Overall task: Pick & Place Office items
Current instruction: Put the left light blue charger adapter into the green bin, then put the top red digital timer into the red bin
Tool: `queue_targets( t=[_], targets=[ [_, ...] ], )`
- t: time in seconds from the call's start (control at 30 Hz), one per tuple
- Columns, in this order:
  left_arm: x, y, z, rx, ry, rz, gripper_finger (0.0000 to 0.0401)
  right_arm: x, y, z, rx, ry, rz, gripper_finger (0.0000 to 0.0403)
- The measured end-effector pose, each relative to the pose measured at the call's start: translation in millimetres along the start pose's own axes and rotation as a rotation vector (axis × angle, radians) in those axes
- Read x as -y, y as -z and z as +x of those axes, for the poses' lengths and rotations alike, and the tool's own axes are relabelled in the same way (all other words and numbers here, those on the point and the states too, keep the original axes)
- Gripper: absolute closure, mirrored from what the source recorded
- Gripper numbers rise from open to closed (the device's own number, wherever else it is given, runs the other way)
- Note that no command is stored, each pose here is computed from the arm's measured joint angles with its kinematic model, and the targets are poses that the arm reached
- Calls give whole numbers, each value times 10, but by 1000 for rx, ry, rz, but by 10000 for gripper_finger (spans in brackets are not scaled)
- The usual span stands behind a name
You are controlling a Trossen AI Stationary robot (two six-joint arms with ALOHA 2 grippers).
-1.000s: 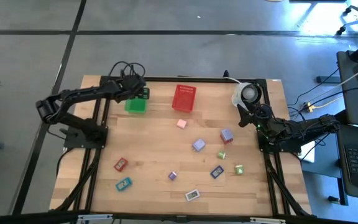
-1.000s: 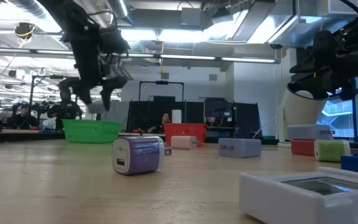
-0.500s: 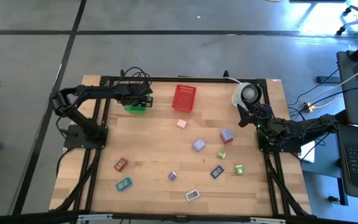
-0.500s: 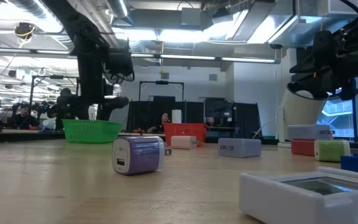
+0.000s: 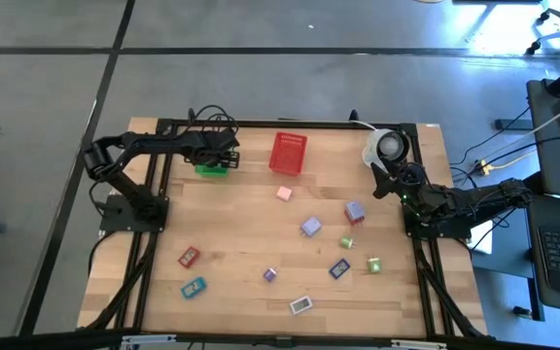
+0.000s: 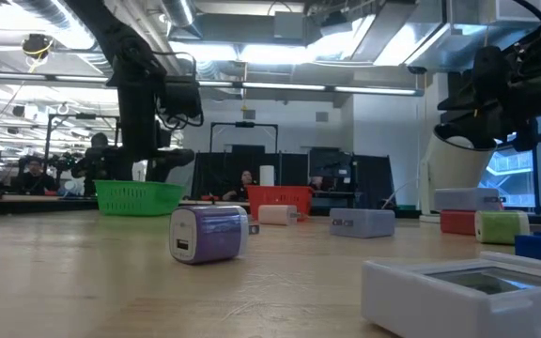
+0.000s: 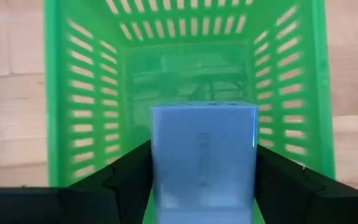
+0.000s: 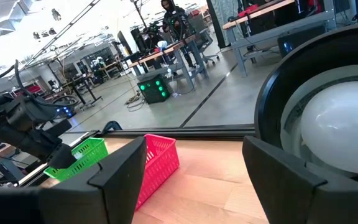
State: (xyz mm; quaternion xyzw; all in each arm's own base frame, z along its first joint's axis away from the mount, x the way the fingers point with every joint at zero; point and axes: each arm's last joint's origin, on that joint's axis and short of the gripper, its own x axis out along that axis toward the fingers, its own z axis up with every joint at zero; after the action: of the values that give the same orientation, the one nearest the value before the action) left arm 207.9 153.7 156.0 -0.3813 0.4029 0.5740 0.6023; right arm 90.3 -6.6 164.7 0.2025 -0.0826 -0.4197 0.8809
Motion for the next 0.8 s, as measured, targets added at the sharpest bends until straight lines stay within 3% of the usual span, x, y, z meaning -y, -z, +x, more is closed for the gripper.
queue_targets(
  t=[0.3, 0.5, 0.6, 0.8],
  targets=[
    [-9, -12, -31, 11, 7, -4, 145, 0, 0, 0, 0, 0, 0, 133],
    [26, -136, -233, 84, 52, 34, 146, 0, 0, 0, 0, 0, 0, 133],
    [70, -234, -409, 128, 109, 57, 150, 0, 0, 0, 0, 0, 0, 133],
    [247, -265, -832, 136, 332, 135, 155, 0, 0, 0, 0, 0, 0, 133]
  ],
)
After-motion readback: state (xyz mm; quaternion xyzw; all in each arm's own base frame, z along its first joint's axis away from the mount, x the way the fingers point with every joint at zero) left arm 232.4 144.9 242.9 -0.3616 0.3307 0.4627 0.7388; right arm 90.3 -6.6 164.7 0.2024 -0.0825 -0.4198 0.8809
